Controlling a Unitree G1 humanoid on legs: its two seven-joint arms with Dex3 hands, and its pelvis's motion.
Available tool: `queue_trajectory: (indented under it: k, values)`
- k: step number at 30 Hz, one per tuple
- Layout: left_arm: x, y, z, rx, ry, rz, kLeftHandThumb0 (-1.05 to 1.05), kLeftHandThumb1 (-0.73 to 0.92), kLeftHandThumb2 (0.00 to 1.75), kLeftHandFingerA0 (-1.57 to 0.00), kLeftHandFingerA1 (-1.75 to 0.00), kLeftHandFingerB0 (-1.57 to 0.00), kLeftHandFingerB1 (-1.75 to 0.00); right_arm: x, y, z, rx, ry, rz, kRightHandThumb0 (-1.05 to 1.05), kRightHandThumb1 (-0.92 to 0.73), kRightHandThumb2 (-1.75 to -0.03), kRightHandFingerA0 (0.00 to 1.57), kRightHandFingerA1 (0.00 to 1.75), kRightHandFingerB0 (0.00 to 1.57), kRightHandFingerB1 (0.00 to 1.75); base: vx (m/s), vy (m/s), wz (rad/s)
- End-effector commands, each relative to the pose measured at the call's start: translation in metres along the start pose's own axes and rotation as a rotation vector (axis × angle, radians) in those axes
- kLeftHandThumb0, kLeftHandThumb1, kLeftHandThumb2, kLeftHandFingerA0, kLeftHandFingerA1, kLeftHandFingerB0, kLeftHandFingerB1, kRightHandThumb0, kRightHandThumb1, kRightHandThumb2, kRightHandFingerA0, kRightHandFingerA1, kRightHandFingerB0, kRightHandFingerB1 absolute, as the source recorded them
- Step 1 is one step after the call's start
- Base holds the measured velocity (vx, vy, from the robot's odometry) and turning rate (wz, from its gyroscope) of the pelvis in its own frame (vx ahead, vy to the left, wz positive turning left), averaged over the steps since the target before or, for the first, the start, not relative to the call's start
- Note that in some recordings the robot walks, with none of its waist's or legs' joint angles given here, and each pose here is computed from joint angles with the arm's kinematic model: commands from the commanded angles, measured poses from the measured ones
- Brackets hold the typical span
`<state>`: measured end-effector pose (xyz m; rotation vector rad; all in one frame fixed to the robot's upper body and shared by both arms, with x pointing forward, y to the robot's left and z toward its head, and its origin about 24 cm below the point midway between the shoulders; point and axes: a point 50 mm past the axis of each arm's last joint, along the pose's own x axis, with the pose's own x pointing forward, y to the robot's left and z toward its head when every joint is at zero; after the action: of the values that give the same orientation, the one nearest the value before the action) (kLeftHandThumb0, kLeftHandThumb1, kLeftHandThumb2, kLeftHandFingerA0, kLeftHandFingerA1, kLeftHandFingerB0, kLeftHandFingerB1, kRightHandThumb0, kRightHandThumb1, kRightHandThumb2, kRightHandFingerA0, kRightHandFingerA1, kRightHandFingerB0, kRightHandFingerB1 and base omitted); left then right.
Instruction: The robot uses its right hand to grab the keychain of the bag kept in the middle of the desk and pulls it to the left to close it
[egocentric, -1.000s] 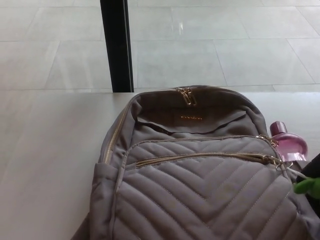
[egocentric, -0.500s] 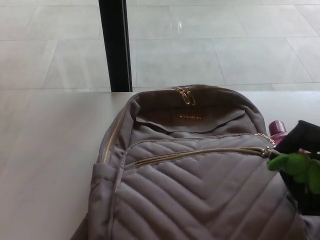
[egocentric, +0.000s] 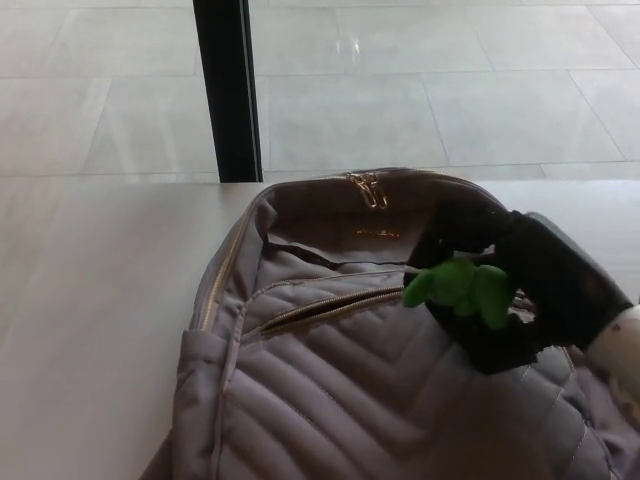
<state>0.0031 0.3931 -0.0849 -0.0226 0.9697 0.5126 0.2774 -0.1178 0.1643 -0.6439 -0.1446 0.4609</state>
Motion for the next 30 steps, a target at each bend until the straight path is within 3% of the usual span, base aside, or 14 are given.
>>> queue_trajectory:
  k: [1, 3, 4, 5, 13, 14, 17, 18, 19, 20, 22, 25, 27, 30]
  values:
    - [-0.002, 0.007, 0.006, 0.016, -0.028, 0.009, -1.0, 0.92, 0.92, -0.56, -0.54, -0.51, -0.45, 0.016, 0.004, 0.005, -0.036, 0.006, 0.047, -0.2, -0.45, -1.32, 0.91, 1.75, 0.78, 1.66, 0.0, 0.0, 0.0]
    - [-0.001, 0.007, 0.008, 0.025, -0.029, 0.01, -1.0, 0.91, 0.95, -0.58, -0.55, -0.52, -0.46, 0.025, 0.007, 0.006, -0.056, 0.002, 0.062, -0.21, -0.43, -1.33, 0.92, 1.75, 0.79, 1.67, 0.0, 0.0, 0.0]
    - [-0.001, 0.007, 0.009, 0.025, -0.031, 0.01, -0.86, 0.85, 1.28, -0.56, -0.61, -0.49, -0.53, 0.029, 0.008, 0.006, -0.065, 0.009, 0.068, -0.26, -0.42, -1.35, 0.95, 1.75, 0.79, 1.55, 0.0, 0.0, 0.0]
    - [0.0, 0.006, 0.01, 0.027, -0.035, 0.009, -0.97, 0.92, 0.96, -0.59, -0.56, -0.51, -0.45, 0.035, 0.012, 0.007, -0.08, 0.021, 0.082, -0.31, -0.4, -1.39, 0.94, 1.74, 0.81, 1.56, 0.0, 0.0, 0.0]
    - [0.002, 0.004, 0.013, 0.016, -0.046, 0.012, -1.01, 0.92, 0.94, -0.61, -0.57, -0.52, -0.45, 0.055, 0.045, 0.001, -0.16, 0.089, 0.183, -0.36, -0.43, -1.27, 0.96, 1.75, 0.81, 1.59, 0.0, 0.0, 0.0]
    - [0.003, 0.003, 0.014, 0.005, -0.047, 0.016, -0.97, 0.92, 0.91, -0.64, -0.6, -0.56, -0.46, 0.058, 0.051, 0.0, -0.166, 0.093, 0.188, -0.35, -0.48, -1.12, 0.95, 1.75, 0.71, 1.14, 0.0, 0.0, 0.0]
    - [0.003, 0.003, 0.015, 0.007, -0.052, 0.011, -0.98, 0.92, 0.94, -0.61, -0.59, -0.53, -0.46, 0.066, 0.069, 0.004, -0.159, 0.138, 0.212, -0.37, -0.53, -1.07, 0.87, 1.75, 0.68, 1.06, 0.0, 0.0, 0.0]
    - [0.003, 0.003, 0.015, 0.007, -0.052, 0.011, -0.98, 0.92, 0.94, -0.61, -0.59, -0.53, -0.46, 0.067, 0.069, 0.004, -0.16, 0.139, 0.211, -0.37, -0.53, -1.07, 0.87, 1.75, 0.68, 1.06, 0.0, 0.0, 0.0]
    - [0.003, 0.003, 0.015, 0.012, -0.051, 0.016, -0.97, 0.92, 0.94, -0.62, -0.6, -0.53, -0.47, 0.069, 0.073, 0.005, -0.136, 0.139, 0.217, -0.36, -0.48, -1.2, 0.86, 1.75, 0.69, 1.37, 0.0, 0.0, 0.0]
    - [0.003, 0.003, 0.015, 0.015, -0.052, 0.016, -0.96, 0.92, 0.94, -0.62, -0.59, -0.53, -0.46, 0.071, 0.078, 0.006, -0.132, 0.136, 0.224, -0.37, -0.44, -1.26, 0.89, 1.75, 0.74, 1.46, 0.0, 0.0, 0.0]
    - [0.002, 0.003, 0.015, 0.026, -0.06, 0.002, -0.97, 0.92, 0.97, -0.62, -0.61, -0.52, -0.47, 0.074, 0.085, 0.01, -0.123, 0.142, 0.233, -0.35, -0.48, -1.23, 0.93, 1.75, 0.75, 1.25, 0.0, 0.0, 0.0]
    - [0.004, 0.0, 0.014, 0.02, -0.054, 0.012, -0.97, 0.92, 0.96, -0.62, -0.58, -0.54, -0.46, 0.077, 0.089, 0.017, -0.145, 0.099, 0.252, -0.33, -0.45, -1.27, 0.91, 1.75, 0.77, 1.36, 0.0, 0.0, 0.0]
    - [0.003, 0.0, 0.014, 0.014, -0.055, 0.008, -0.97, 0.91, 0.97, -0.62, -0.59, -0.52, -0.46, 0.081, 0.095, 0.025, -0.152, 0.039, 0.262, -0.3, -0.41, -1.35, 0.87, 1.75, 0.76, 1.57, 0.0, 0.0, 0.0]
    - [0.003, -0.001, 0.012, 0.019, -0.05, 0.016, -0.97, 0.92, 0.94, -0.64, -0.59, -0.54, -0.46, 0.086, 0.099, 0.033, -0.15, 0.048, 0.253, -0.27, -0.49, -1.21, 0.9, 1.75, 0.77, 1.38, 0.0, 0.0, 0.0]
